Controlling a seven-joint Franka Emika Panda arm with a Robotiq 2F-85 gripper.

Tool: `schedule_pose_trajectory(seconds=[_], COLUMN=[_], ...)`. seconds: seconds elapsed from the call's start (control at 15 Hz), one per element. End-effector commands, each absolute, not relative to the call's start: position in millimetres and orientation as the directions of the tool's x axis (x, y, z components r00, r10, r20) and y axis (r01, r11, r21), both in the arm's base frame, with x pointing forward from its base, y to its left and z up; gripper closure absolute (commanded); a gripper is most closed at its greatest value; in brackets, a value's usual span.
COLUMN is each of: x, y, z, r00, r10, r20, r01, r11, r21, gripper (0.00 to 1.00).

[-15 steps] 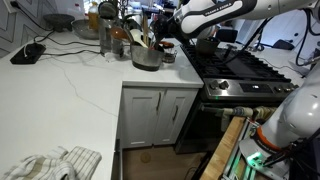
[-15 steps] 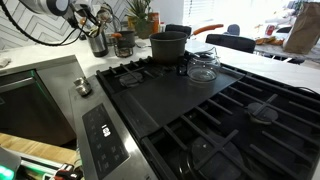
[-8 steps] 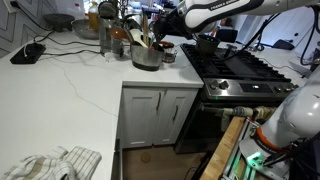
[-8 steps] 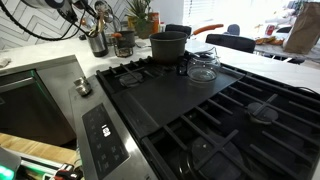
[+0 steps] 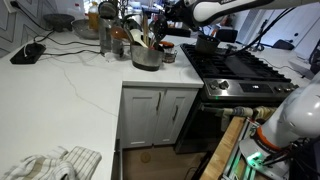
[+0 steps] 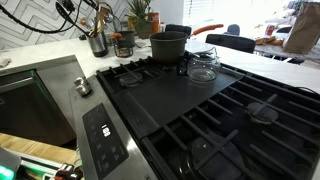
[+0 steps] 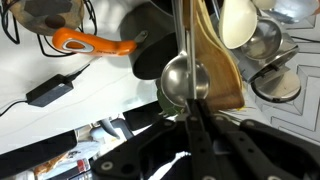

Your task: Pick up one silver utensil from the utensil holder and put it on the kitchen counter

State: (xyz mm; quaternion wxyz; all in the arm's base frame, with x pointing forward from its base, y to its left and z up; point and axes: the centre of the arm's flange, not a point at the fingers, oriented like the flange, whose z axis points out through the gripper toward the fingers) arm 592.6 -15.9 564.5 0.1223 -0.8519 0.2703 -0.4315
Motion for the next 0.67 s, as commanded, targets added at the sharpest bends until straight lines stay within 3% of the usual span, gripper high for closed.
schedule_pose_trajectory(seconds=[0.0, 0.6], x=[568.3, 530.9], y=[-16.4, -58.5], z=[590.7, 647.2], r00=[0.483, 0.388], r10=[-0.572, -0.653], r20=[0.663, 0.651], r01=[-0.369, -0.404], r11=[-0.819, -0.755], r21=[-0.439, -0.517], gripper=[0.99, 0.99])
